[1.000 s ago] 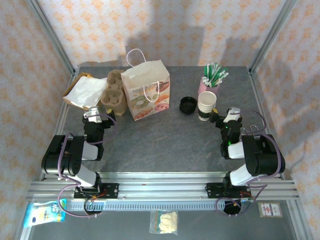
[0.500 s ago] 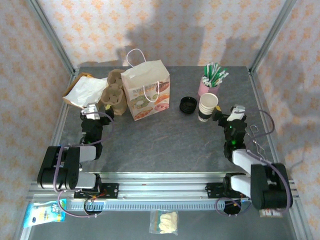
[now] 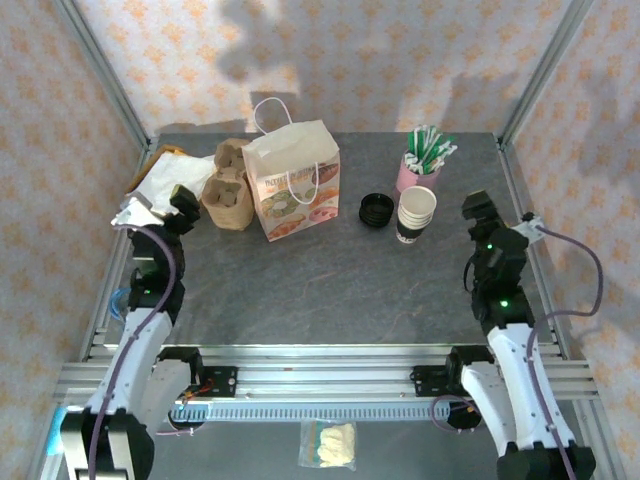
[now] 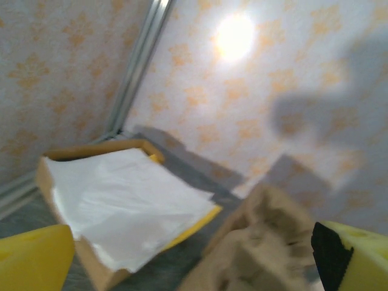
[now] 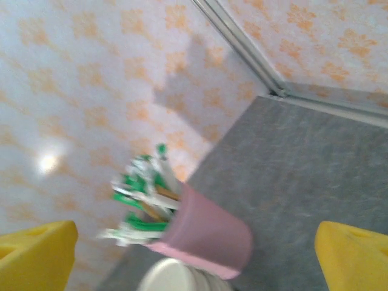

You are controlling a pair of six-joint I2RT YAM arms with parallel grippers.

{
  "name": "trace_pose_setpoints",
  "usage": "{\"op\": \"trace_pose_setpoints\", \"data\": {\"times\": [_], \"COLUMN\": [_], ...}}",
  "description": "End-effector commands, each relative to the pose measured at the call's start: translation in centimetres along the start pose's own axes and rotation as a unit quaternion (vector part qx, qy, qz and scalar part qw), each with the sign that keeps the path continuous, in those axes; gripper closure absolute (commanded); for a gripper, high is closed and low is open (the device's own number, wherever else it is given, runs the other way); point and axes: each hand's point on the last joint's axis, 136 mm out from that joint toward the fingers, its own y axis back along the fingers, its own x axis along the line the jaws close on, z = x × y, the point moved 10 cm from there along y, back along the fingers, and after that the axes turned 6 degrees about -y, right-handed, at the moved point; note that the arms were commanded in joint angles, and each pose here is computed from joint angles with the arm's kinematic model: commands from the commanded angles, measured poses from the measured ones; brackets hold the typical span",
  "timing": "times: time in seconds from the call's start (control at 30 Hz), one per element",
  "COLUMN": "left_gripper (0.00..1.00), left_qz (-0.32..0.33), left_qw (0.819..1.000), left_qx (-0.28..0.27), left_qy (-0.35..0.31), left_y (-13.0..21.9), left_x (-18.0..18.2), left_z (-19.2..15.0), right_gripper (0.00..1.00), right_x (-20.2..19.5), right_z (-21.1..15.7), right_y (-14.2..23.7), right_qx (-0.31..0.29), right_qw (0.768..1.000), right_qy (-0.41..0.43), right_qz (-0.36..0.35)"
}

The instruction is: Pack the takeout coffee

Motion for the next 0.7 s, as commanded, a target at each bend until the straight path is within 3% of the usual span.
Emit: {"op": "trace_pose_setpoints", "data": {"times": [0.0, 0.1, 0.23, 0.37, 0.5, 0.67], "left_gripper": [0.01, 0.01, 0.02, 0.04, 0.1, 0.11], "left_qz": [-0.08, -0.104, -0.077, -0.065, -0.045, -0.051], "left_qw": [0.978, 0.959, 0.948, 0.94, 0.925, 0.915], "left_qx": [0.172, 0.238, 0.308, 0.332, 0.36, 0.352], "left_qy": [0.084, 0.113, 0.033, -0.046, -0.109, -0.19], "left_y": [1.8, 3.0, 4.5, 5.8, 6.5, 7.9], "left_x": [-0.6, -1.4, -3.6, -6.7, -9.0, -12.2], "left_z": [-2.5, -2.7, -1.5, 0.1, 0.7, 1.3], "right_gripper": [0.0, 0.0, 0.07, 0.18, 0.35, 0.52], "right_x": [1.0, 3.6, 4.7, 4.7, 4.1, 3.8], "right_z": [0.1, 0.9, 1.0, 0.4, -0.9, -2.1], "right_y": [1.3, 0.6, -0.9, -2.3, -4.2, -6.3], "right_qx": [0.081, 0.154, 0.245, 0.304, 0.34, 0.36], "right_qw": [0.994, 0.986, 0.952, 0.916, 0.889, 0.874], "right_qy": [-0.071, -0.013, 0.083, 0.139, 0.17, 0.189], "right_qz": [-0.021, -0.058, -0.164, -0.22, -0.254, -0.268]}}
